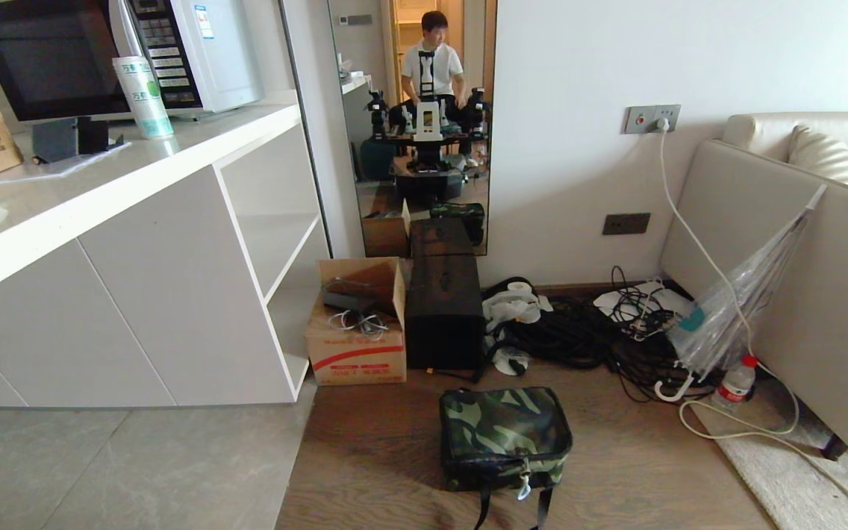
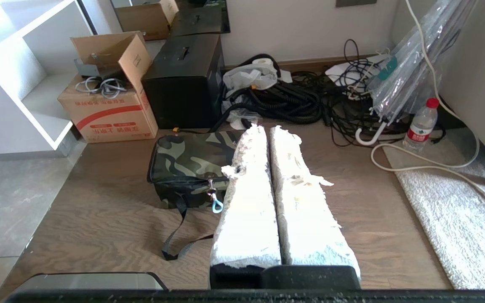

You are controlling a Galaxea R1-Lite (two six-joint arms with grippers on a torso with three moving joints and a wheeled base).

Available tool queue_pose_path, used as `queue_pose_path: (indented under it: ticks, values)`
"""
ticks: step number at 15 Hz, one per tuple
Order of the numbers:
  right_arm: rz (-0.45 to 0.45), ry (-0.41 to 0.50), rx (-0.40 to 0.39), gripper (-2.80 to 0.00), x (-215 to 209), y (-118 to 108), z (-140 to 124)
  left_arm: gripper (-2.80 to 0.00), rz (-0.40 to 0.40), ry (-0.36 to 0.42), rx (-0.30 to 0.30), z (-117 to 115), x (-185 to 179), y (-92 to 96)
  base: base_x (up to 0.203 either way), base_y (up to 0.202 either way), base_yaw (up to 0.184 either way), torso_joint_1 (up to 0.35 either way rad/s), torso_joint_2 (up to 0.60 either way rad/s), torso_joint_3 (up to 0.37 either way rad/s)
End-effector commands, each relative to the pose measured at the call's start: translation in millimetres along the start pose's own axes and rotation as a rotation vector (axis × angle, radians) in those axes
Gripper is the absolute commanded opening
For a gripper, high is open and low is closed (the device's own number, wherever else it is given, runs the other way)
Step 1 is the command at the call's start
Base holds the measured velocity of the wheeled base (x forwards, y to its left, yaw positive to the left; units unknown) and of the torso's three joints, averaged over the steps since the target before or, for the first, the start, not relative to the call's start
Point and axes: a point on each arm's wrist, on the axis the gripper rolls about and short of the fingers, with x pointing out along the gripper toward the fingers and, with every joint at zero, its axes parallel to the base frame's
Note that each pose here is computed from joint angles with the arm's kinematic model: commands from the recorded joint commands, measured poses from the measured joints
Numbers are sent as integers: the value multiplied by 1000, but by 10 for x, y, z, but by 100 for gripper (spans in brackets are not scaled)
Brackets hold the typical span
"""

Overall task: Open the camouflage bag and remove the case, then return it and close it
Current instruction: Open the top of the storage box

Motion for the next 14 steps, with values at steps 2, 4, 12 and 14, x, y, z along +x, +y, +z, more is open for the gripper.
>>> queue_pose_path:
  ticks: [2, 4, 12, 14]
  values:
    - [2, 1, 0, -280, 1, 0, 2, -280, 1, 9, 0, -25, 6, 1, 0, 0, 0, 0, 0, 0]
    - [2, 1, 0, -280, 1, 0, 2, -280, 1, 9, -2, -25, 6, 1, 0, 0, 0, 0, 0, 0]
    - [2, 1, 0, -280, 1, 0, 2, -280, 1, 9, 0, -25, 6, 1, 0, 0, 0, 0, 0, 0]
    - [1, 1, 0, -280, 1, 0, 2, -280, 3, 9, 0, -25, 6, 1, 0, 0, 0, 0, 0, 0]
